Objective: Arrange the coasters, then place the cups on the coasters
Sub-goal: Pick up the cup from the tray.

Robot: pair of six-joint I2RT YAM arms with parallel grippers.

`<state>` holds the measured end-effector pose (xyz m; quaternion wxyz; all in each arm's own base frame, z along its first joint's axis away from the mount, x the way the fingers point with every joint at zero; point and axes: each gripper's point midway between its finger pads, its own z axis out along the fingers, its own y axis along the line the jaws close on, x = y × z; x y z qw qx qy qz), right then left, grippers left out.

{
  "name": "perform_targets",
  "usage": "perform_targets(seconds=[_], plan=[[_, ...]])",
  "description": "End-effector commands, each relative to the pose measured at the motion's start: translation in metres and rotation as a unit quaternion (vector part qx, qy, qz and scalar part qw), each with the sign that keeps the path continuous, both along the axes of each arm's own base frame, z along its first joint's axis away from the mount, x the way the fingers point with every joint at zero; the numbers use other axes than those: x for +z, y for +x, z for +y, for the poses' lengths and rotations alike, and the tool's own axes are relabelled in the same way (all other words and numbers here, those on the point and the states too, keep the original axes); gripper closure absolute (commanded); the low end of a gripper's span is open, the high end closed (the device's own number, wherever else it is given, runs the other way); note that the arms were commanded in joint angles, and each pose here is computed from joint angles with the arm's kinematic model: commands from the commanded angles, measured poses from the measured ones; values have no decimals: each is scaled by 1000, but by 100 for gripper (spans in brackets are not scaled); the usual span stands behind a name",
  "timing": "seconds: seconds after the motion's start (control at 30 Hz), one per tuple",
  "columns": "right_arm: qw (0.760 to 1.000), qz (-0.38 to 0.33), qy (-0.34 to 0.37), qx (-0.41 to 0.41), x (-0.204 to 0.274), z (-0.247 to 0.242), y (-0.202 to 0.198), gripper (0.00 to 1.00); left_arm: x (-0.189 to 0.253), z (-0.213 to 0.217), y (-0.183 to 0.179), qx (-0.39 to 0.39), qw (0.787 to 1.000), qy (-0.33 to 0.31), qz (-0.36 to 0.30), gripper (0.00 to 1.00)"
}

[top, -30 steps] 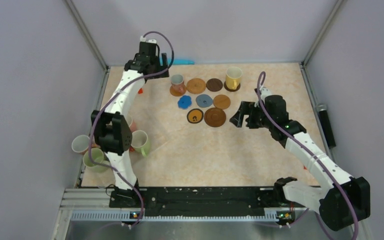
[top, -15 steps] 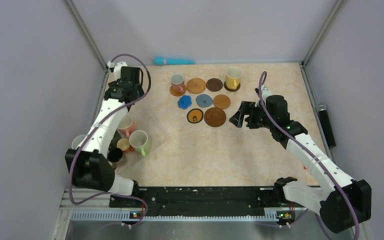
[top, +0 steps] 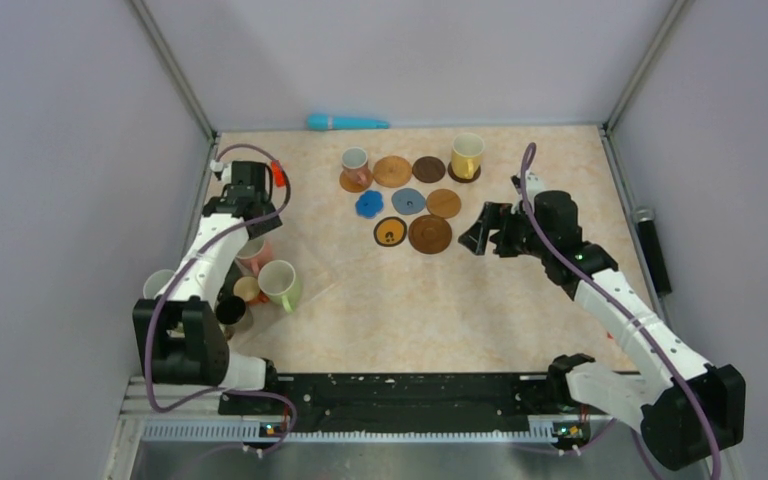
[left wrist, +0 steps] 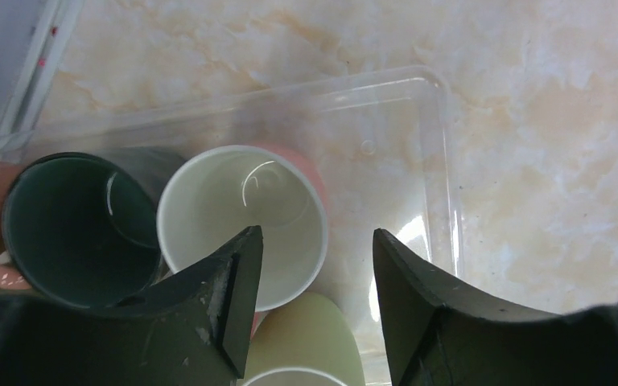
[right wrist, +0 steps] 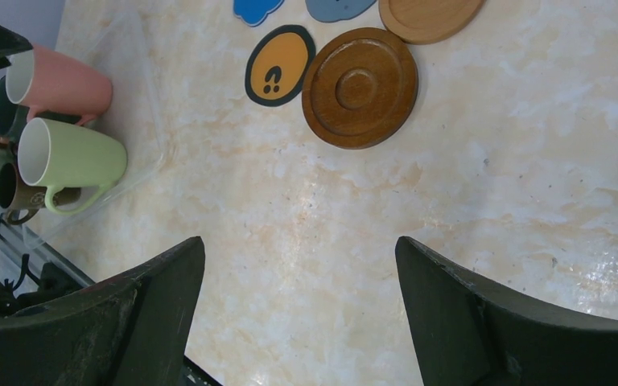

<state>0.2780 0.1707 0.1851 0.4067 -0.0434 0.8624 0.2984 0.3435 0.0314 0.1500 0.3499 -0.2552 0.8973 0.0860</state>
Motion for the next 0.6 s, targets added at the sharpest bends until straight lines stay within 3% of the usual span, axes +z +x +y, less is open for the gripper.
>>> perform_targets(seconds=[0.0, 0.3, 0.57], plan=[[999, -40, 13, 8, 23, 4, 0, 13, -17, -8, 8, -19, 999, -16, 25, 44], [999, -40, 11, 6, 21, 2, -2, 13, -37, -11, 7, -35, 996, -19, 78, 58], [999, -40, 11, 5, 21, 1, -3, 13, -38, -10, 4, -41, 995, -13, 88, 77]])
